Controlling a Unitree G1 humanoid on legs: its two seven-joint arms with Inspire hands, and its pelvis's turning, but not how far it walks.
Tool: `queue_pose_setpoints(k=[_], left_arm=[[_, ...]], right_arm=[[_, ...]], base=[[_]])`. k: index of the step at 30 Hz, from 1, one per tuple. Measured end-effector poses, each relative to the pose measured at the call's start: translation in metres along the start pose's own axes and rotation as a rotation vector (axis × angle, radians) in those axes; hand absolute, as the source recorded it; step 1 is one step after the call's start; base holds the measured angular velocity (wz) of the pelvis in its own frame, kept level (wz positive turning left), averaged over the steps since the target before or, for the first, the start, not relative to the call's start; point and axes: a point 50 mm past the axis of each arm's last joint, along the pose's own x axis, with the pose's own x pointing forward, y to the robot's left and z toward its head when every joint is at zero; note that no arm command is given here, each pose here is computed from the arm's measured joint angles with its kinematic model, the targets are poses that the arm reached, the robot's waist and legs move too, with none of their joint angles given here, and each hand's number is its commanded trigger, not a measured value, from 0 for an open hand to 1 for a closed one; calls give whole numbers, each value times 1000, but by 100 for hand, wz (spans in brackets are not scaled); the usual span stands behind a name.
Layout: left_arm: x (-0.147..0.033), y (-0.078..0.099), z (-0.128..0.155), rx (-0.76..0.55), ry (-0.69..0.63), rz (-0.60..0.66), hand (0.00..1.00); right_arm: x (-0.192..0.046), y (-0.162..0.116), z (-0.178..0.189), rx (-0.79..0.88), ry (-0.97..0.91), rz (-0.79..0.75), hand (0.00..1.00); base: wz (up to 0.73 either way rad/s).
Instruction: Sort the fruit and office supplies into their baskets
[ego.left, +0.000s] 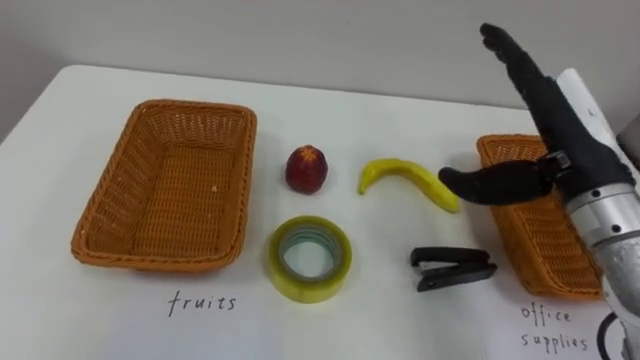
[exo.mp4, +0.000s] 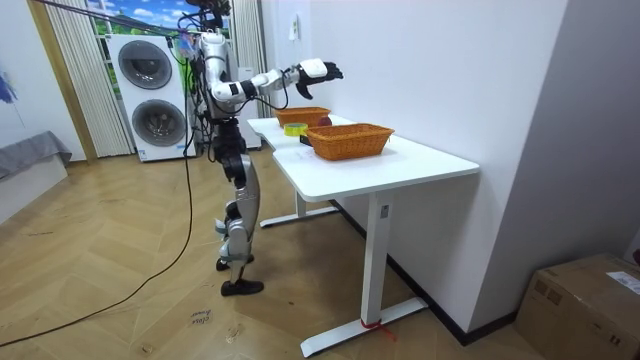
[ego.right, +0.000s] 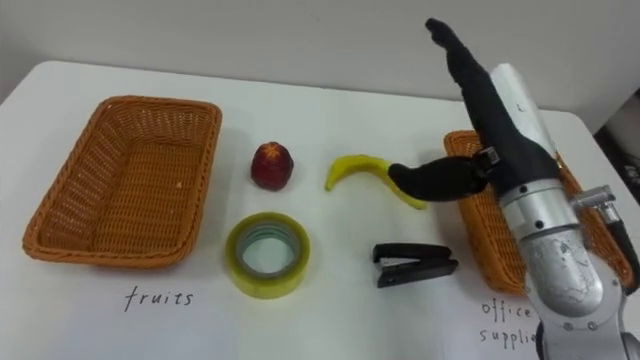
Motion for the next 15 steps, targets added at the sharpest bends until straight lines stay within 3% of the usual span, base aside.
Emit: queue_pose_setpoints(k=[15], left_arm=[[0,3,6,7,-14,-8,0]], right_arm=[[-2,11,-6,-87,77,231,0]], base=[[0]])
